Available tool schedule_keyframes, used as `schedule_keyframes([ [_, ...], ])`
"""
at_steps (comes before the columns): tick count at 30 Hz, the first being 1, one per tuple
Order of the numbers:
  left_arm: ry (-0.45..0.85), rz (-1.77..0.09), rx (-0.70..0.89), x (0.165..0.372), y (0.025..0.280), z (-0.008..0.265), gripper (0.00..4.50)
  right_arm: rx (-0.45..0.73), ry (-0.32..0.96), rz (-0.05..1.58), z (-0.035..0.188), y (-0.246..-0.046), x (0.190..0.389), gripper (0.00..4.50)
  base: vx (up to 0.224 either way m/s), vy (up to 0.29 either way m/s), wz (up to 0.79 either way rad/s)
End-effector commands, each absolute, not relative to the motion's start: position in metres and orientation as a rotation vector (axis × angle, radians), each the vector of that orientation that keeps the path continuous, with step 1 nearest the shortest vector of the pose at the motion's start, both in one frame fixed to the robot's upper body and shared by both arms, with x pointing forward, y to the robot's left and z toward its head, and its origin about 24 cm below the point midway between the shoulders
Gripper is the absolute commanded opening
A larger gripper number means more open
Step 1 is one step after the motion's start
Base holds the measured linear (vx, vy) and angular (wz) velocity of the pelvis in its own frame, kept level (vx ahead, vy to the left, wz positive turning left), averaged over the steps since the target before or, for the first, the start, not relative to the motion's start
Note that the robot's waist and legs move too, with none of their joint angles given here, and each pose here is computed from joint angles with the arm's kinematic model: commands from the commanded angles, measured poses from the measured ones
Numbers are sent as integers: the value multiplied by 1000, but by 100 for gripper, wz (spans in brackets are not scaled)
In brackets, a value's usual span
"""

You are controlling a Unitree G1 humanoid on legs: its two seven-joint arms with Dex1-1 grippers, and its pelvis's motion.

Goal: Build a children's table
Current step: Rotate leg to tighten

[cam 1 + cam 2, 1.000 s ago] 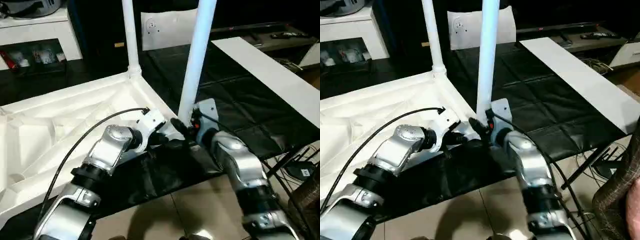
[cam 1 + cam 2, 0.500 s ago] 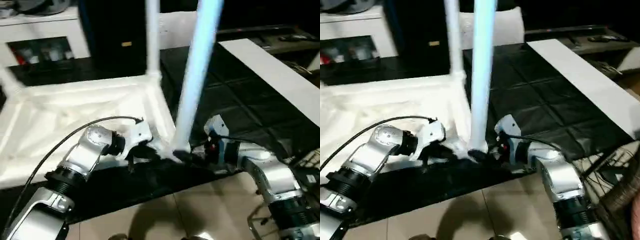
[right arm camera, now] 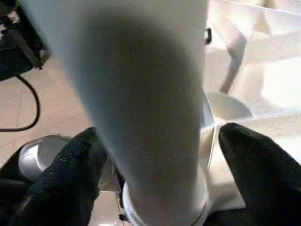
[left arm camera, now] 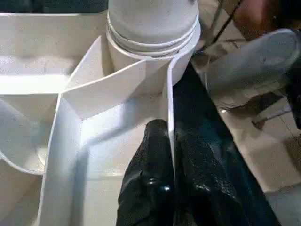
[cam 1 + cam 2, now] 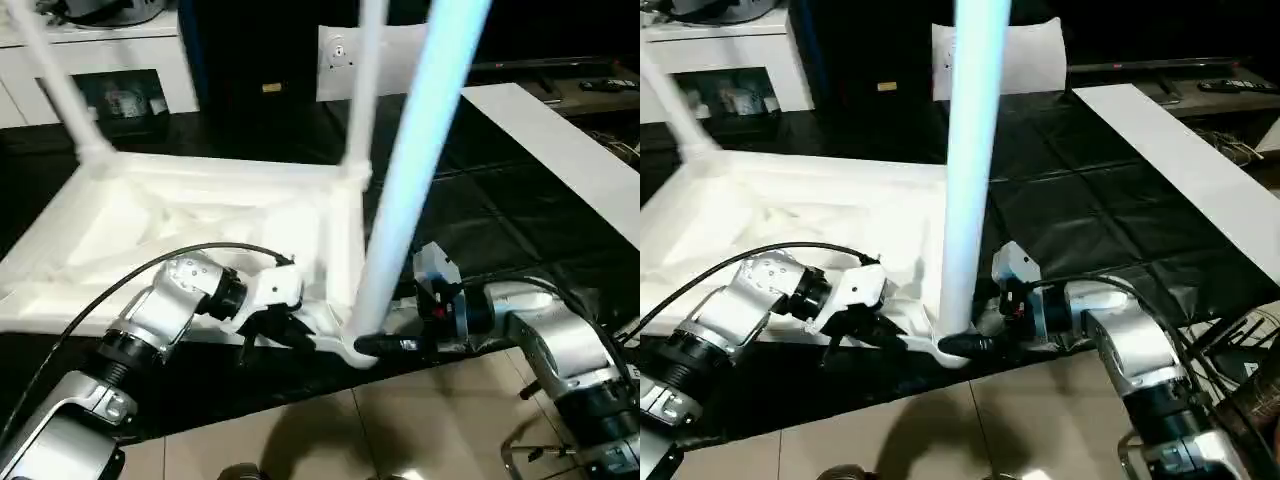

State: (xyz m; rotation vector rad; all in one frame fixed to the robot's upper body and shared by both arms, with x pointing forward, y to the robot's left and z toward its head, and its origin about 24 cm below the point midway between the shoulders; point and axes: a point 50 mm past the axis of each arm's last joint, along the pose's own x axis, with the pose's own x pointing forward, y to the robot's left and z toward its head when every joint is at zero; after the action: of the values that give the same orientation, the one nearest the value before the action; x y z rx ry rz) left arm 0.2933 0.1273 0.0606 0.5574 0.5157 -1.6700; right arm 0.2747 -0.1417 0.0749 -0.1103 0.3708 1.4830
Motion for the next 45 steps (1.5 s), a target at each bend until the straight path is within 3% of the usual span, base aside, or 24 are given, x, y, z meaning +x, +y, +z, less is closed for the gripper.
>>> schedule_keyframes([
  [1,477,-1774,599,292,116,69,0,-103,385,1517,76,-142,275,370,0,0,0],
  [4,478,-1786,602,291,116,69,0,-93,400,1541,76,-143,273,364,0,0,0],
  [6,479,-1791,606,291,116,69,0,-91,405,1552,77,-143,273,331,0,0,0],
  [10,485,-1802,616,291,117,68,0,-84,408,1565,78,-144,272,315,0,0,0],
  [11,488,-1809,620,290,117,68,0,-78,409,1573,78,-144,272,287,0,0,0],
  [14,489,-1814,621,290,117,67,0,-74,412,1580,78,-144,271,279,0,0,0],
  [15,488,-1816,621,290,116,67,0,-71,412,1583,78,-143,271,250,0,0,0],
  [19,486,-1814,622,291,116,67,0,-65,416,1590,77,-142,270,221,0,0,0],
  [28,476,-1767,586,292,116,67,0,-27,418,1600,74,-135,265,209,0,0,0],
  [34,450,-1529,443,306,113,68,0,-33,350,1354,67,-118,277,208,0,0,0],
  [37,450,-1372,385,313,109,66,0,9,344,1116,62,-104,295,202,0,0,0],
  [43,455,-1093,270,327,93,64,0,94,380,871,57,-77,311,197,0,0,0],
  [45,455,-1093,270,327,93,64,0,94,380,871,57,-77,311,197,0,0,0],
])
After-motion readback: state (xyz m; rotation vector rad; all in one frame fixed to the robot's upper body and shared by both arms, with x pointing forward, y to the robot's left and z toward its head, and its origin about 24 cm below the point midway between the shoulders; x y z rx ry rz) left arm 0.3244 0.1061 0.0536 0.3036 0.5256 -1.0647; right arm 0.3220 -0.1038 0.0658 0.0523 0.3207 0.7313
